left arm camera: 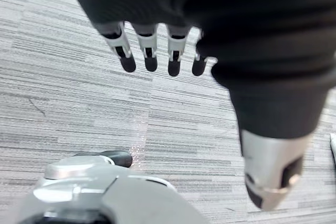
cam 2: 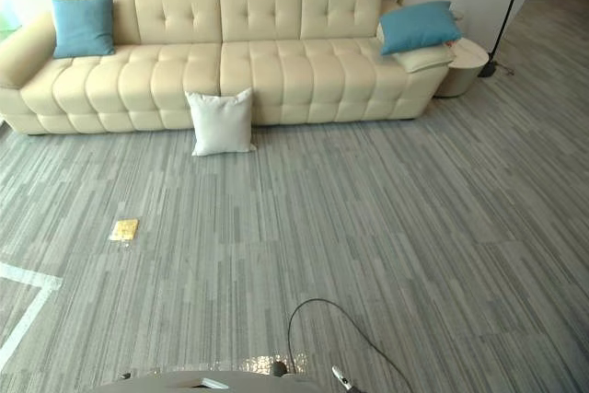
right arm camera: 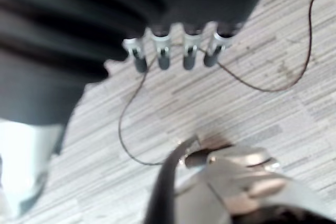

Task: Pick up cushions and gather them together orderly.

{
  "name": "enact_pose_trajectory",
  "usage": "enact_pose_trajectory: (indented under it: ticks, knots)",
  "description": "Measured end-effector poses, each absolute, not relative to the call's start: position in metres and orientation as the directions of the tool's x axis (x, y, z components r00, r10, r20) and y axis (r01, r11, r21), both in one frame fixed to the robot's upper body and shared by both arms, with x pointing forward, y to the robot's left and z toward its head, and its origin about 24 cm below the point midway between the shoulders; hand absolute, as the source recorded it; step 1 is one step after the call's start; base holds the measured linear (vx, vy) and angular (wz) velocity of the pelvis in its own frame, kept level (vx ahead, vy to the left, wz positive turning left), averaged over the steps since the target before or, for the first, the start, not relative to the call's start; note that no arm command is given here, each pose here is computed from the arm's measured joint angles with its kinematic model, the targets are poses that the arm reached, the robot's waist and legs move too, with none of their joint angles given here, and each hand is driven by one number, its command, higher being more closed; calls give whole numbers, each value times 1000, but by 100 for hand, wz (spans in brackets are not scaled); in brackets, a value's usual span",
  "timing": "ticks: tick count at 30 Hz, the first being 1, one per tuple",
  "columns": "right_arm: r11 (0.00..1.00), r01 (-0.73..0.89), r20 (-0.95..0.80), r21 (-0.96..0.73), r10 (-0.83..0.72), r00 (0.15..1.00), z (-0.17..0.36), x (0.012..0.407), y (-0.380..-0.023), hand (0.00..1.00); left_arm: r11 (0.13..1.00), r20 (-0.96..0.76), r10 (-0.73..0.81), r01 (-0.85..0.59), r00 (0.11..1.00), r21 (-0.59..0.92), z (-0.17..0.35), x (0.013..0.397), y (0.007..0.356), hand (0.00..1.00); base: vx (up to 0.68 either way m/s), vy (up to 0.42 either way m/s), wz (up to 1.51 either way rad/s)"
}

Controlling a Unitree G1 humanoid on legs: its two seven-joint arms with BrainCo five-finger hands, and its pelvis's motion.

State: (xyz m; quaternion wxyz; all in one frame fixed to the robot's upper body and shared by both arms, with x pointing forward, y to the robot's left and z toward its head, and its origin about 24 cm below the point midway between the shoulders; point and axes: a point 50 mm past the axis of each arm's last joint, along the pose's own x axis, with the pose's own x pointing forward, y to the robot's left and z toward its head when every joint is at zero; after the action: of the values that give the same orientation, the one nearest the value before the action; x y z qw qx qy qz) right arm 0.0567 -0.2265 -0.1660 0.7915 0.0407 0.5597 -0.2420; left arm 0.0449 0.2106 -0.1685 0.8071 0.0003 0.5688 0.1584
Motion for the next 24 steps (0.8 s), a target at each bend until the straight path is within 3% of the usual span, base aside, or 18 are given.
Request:
enact_pose_trajectory:
  ticks: [12, 24]
  knots:
    - [912, 348, -874, -219, -341, 345, -160, 93, -227, 0, 953, -902, 255, -250, 347, 173, -167, 63, 209, 0, 14, 2, 3]
    - [909, 345, -870, -235, -355, 342, -159, 94, -226, 0, 950, -898, 272, -244, 344, 194, -166, 63, 212, 0, -50, -7, 3]
